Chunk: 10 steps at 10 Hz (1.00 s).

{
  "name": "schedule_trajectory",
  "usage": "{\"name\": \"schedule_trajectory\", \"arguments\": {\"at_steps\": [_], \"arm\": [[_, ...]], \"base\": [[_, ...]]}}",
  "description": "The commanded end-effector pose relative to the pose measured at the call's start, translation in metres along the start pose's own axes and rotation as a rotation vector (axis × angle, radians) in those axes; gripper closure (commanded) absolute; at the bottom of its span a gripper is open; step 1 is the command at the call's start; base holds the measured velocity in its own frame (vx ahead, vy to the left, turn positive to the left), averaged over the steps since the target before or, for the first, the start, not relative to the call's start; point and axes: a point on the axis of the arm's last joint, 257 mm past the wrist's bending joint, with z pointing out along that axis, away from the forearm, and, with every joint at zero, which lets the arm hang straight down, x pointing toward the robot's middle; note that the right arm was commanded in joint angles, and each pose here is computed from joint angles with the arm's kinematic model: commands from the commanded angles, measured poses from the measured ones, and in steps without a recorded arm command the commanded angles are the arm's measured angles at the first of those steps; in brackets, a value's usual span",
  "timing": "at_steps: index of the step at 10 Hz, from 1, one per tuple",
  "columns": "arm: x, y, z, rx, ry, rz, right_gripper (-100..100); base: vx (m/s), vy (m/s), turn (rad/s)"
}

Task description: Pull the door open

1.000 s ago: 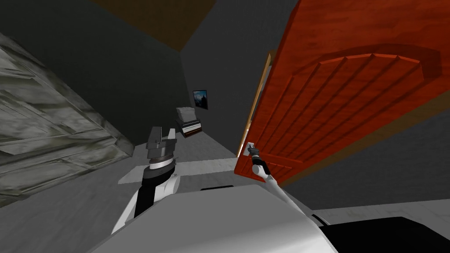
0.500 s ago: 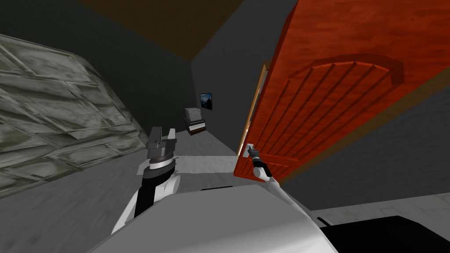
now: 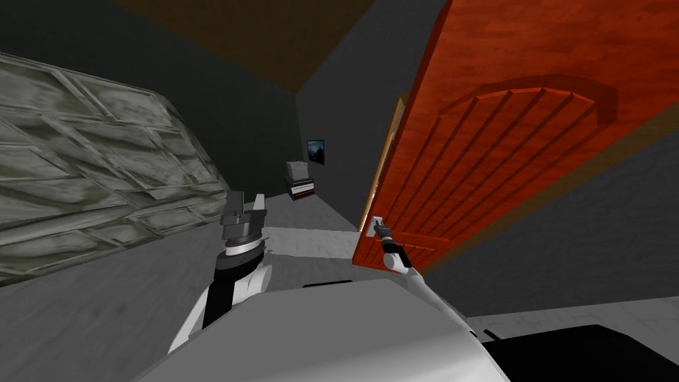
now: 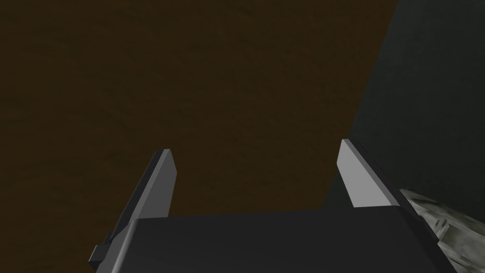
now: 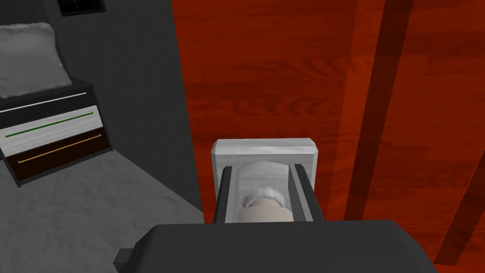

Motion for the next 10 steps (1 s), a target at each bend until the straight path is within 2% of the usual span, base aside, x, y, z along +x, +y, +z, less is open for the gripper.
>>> {"name": "schedule_trajectory", "arguments": {"at_steps": [1, 8, 9, 10], "arm": [[-0.012, -0.002, -0.0089, 0.013, -0.027, 0.001, 100], [-0.021, -0.008, -0.0256, 0.068, -0.049, 0.004, 100], [-0.006, -0.005, -0.0177, 0.061, -0.017, 0.000, 100], [-0.007, -0.007, -0.0204, 0.072, -0.019, 0.002, 100]], "base": [[-0.174, -0.052, 0.125], [-0.200, -0.054, 0.120], [-0.087, -0.021, 0.023], [-0.141, -0.045, 0.094]]}}
